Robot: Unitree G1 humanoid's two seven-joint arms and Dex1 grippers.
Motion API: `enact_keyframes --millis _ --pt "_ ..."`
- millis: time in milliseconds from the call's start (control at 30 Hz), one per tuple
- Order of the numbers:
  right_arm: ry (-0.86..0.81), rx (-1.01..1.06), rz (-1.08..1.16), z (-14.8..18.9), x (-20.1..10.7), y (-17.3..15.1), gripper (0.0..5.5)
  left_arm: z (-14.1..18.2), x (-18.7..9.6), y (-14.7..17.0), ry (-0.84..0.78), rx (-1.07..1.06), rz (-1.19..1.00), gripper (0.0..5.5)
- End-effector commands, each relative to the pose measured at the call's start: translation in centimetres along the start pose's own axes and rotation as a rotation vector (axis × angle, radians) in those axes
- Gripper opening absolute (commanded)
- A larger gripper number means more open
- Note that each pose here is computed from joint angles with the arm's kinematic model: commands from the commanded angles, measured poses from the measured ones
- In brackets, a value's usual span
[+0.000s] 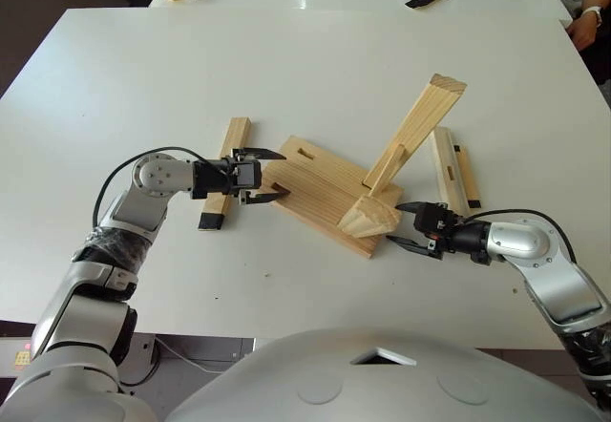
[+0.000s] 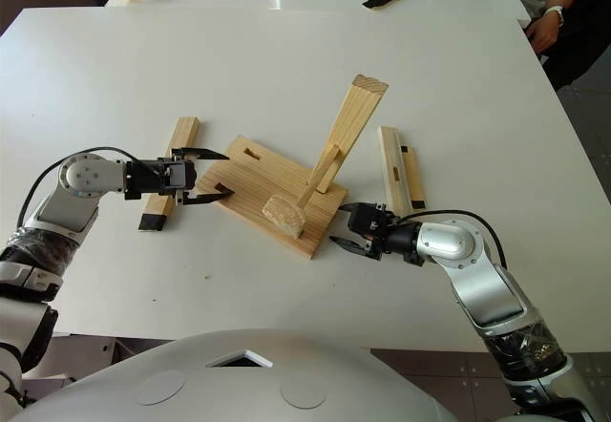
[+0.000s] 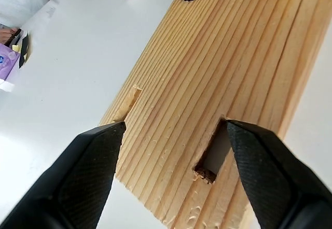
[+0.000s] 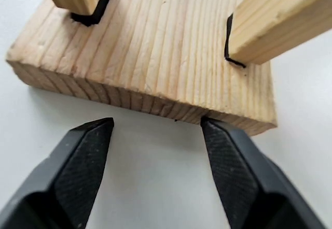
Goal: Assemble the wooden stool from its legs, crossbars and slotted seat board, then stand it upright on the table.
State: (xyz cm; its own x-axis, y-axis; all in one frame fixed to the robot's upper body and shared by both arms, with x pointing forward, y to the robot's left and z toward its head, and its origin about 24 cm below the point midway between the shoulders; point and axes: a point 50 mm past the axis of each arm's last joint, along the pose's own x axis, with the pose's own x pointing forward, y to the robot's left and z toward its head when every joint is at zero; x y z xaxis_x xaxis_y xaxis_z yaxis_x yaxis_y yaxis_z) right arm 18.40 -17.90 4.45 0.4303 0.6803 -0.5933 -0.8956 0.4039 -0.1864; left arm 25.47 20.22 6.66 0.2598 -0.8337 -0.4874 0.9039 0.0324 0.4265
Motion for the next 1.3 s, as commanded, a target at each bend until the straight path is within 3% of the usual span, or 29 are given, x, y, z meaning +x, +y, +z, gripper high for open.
enact_keyframes --millis 33,433,600,733,867,1100,1300 --pt "0.002 0.043 -0.115 -0.4 0.7 -1.7 3.13 -0.3 0.0 -1.7 0.027 -0.092 -0.044 3.63" --pt "-0.124 0.112 -0.365 1.9 5.0 -7.8 3.13 2.4 2.1 -2.4 -0.103 -0.266 -0.011 3.63" --pt "-0.168 0.149 -0.504 2.0 2.6 -9.6 3.13 4.6 2.0 -2.5 -0.182 -0.336 -0.005 3.63" --pt "-0.133 0.108 -0.441 1.3 -1.4 -8.2 3.13 4.6 0.4 0.2 -0.167 -0.309 0.115 3.63" --pt "-0.166 0.103 -0.226 2.5 -3.6 -5.6 3.13 3.7 -0.6 4.0 -0.136 -0.268 0.291 3.63" --pt "-0.2 0.089 0.055 4.1 -3.9 -3.0 3.13 0.2 0.5 7.2 0.018 -0.109 0.376 3.63" --pt "-0.178 0.113 0.237 3.9 -3.7 -0.8 3.13 -2.9 1.6 7.0 0.14 -0.062 0.359 3.63"
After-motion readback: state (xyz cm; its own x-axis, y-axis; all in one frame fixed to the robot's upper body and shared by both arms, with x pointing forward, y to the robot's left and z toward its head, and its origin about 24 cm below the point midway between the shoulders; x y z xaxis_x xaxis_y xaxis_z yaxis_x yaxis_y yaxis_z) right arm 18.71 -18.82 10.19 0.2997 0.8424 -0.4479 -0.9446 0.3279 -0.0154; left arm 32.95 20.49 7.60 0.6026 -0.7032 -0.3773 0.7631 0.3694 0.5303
